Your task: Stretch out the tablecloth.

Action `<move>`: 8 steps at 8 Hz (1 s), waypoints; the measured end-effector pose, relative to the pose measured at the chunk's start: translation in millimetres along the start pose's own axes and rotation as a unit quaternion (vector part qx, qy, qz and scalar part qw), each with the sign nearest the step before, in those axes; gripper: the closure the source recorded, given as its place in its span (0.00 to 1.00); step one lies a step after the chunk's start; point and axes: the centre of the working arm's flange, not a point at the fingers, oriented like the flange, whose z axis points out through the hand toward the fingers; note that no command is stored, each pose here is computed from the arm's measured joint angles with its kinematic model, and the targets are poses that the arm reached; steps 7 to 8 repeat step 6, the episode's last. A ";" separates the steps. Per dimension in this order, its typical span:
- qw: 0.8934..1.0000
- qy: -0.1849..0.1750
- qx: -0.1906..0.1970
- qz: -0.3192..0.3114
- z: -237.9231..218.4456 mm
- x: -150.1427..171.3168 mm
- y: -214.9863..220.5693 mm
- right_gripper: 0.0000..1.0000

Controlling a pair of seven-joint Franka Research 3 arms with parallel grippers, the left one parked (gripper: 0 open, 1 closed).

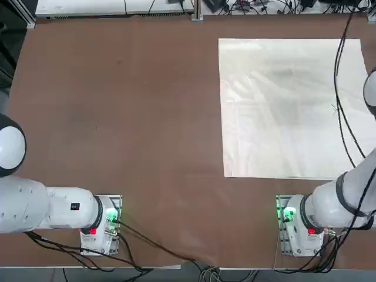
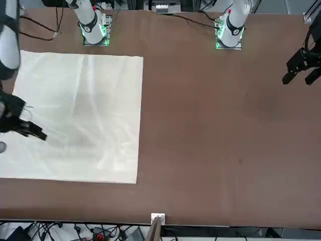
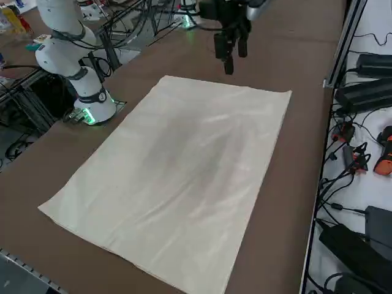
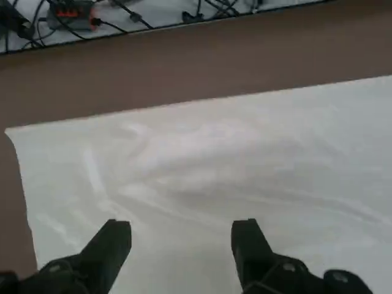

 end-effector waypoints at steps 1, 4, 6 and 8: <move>1.000 -0.001 -0.023 -0.018 -22.7 -12.8 8.6 0.00; 0.998 -0.013 -0.037 -0.041 -52.5 -50.8 17.8 0.00; 0.998 -0.019 -0.038 -0.043 -49.3 -55.6 17.9 0.00; 0.998 -0.019 -0.038 -0.043 -49.3 -55.6 17.9 0.00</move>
